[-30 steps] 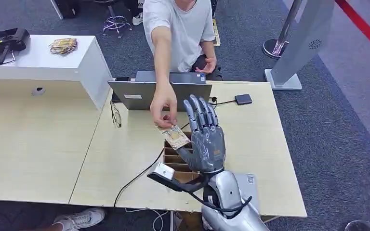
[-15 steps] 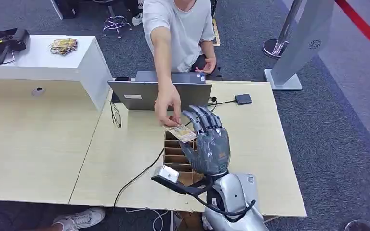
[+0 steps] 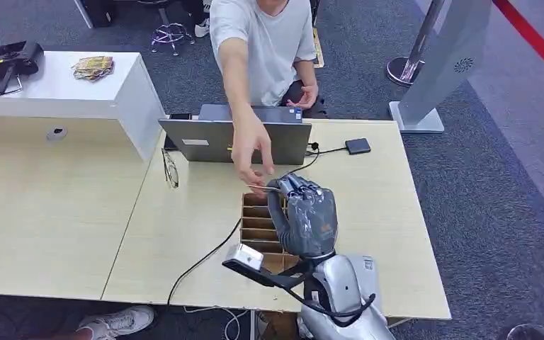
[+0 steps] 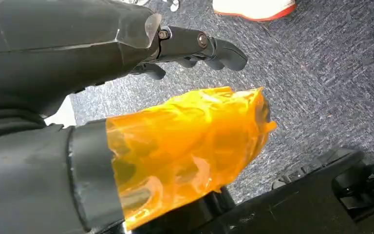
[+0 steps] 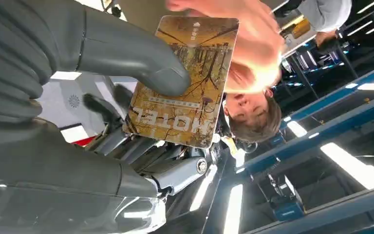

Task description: Pass the card to the sensor for recognition and then transmit it.

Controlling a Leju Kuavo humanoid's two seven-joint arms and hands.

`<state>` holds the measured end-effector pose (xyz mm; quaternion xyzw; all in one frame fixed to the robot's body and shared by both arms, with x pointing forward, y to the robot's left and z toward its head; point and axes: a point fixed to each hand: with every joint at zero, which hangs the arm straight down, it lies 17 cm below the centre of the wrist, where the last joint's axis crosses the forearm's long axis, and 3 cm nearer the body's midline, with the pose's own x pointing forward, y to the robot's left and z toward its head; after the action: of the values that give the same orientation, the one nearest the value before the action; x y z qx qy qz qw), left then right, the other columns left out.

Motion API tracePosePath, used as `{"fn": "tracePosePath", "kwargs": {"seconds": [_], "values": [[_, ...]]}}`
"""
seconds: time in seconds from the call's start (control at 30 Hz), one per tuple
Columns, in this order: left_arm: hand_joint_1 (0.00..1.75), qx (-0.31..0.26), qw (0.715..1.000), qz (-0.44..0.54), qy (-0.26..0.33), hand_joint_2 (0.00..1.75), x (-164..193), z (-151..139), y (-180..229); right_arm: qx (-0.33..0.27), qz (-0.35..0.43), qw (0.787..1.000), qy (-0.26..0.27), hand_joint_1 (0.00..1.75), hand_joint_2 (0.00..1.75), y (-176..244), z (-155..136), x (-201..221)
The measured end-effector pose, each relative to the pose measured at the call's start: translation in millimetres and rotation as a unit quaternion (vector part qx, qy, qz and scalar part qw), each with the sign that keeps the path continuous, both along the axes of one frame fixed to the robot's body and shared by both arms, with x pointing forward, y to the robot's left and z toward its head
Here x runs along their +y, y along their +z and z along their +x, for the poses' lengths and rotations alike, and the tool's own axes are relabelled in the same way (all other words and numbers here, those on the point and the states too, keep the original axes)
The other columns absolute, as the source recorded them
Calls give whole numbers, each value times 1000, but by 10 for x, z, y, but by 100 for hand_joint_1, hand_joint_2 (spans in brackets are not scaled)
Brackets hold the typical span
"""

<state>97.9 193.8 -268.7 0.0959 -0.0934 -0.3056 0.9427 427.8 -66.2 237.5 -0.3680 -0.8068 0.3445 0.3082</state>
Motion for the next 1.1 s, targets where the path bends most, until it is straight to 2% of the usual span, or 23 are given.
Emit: {"fn": "tracePosePath", "kwargs": {"seconds": [0.3,0.5,0.73,0.9,1.1], "values": [[0,1,1000,0,5,0,2,-16,-3,1,17,1000,13,175,175,36,-37,7],[0,1,1000,-1,19,0,13,-50,-10,30,87,994,64,175,175,186,-153,11],[0,-9,1000,-1,29,0,41,-76,-17,46,134,983,113,175,175,258,-323,4],[0,-6,999,-1,41,0,57,-132,-27,75,178,967,164,175,175,226,-447,1],[0,-5,999,-2,52,0,70,-149,-31,142,257,925,243,175,175,182,-566,21]]}}
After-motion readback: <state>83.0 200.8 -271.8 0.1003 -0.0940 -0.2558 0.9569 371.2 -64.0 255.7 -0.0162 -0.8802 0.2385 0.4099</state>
